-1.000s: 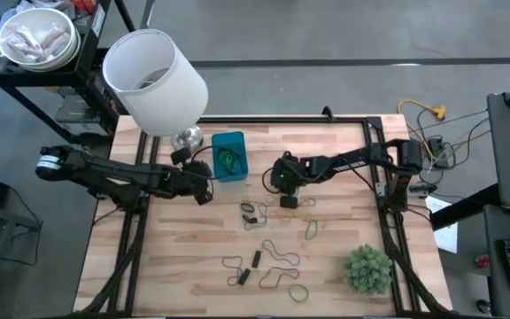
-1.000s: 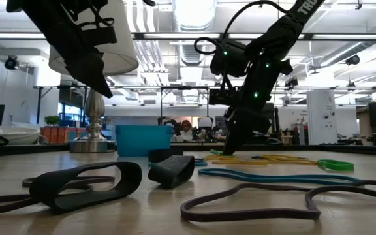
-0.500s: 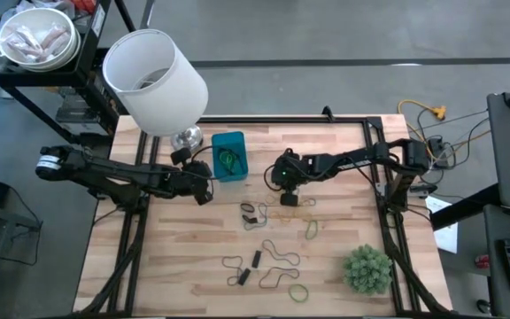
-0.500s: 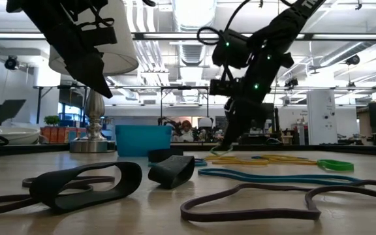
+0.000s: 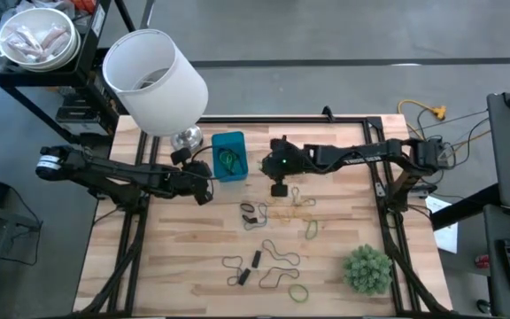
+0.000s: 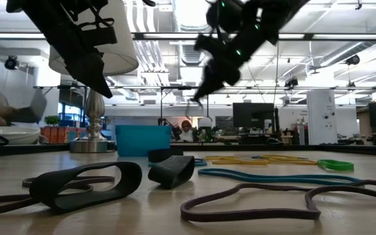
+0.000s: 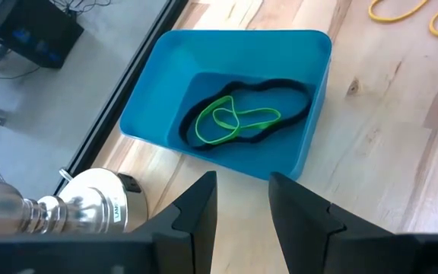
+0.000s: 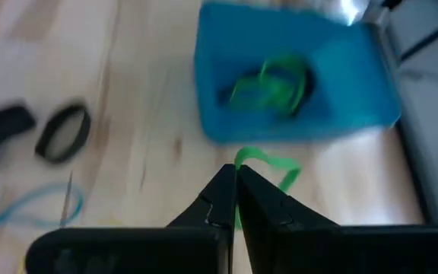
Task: Pick and place rubber bands into bin
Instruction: Put the top green rubber band into the blue bin, then put the black rubber band into the blue bin
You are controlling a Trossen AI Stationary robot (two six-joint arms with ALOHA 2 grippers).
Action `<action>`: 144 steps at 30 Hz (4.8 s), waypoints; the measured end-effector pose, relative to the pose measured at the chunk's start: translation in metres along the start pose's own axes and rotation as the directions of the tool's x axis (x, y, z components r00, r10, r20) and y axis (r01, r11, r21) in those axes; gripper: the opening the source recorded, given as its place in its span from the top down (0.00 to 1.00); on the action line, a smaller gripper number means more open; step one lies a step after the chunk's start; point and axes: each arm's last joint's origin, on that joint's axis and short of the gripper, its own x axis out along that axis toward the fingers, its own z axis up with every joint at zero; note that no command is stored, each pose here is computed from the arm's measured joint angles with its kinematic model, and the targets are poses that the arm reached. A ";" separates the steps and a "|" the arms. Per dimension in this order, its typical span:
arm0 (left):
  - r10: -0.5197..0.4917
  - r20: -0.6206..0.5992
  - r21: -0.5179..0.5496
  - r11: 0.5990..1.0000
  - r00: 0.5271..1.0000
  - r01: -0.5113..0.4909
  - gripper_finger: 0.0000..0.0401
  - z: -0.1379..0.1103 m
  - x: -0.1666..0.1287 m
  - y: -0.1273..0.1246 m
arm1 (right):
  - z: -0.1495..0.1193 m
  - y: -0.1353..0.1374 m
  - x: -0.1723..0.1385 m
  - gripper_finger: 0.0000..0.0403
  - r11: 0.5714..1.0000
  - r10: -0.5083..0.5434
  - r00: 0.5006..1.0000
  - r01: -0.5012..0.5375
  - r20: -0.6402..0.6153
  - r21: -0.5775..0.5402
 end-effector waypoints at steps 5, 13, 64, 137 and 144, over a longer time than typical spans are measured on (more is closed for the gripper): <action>0.000 0.000 0.000 1.000 1.000 0.000 0.74 0.000 0.000 0.000 | 0.034 -0.012 -0.004 0.98 0.998 -0.024 0.989 0.032 0.144 -0.058; 0.000 0.000 0.002 1.000 1.000 0.000 0.74 0.000 0.000 0.000 | 0.056 -0.034 0.022 0.98 0.998 -0.005 0.980 0.016 0.201 -0.055; -0.437 0.030 0.259 0.872 0.899 0.416 0.74 0.005 0.022 -0.043 | 0.045 0.004 0.000 0.63 0.872 0.475 0.827 -0.489 -0.300 0.033; -0.071 0.136 0.378 0.926 0.988 0.014 1.00 0.056 0.050 -0.028 | -0.087 0.079 -0.104 0.83 0.936 0.278 0.960 -0.264 -0.030 0.235; 0.015 0.073 0.319 0.947 0.997 -0.038 1.00 0.053 0.071 -0.002 | -0.087 0.079 -0.103 0.83 0.935 0.277 0.961 -0.265 -0.018 0.235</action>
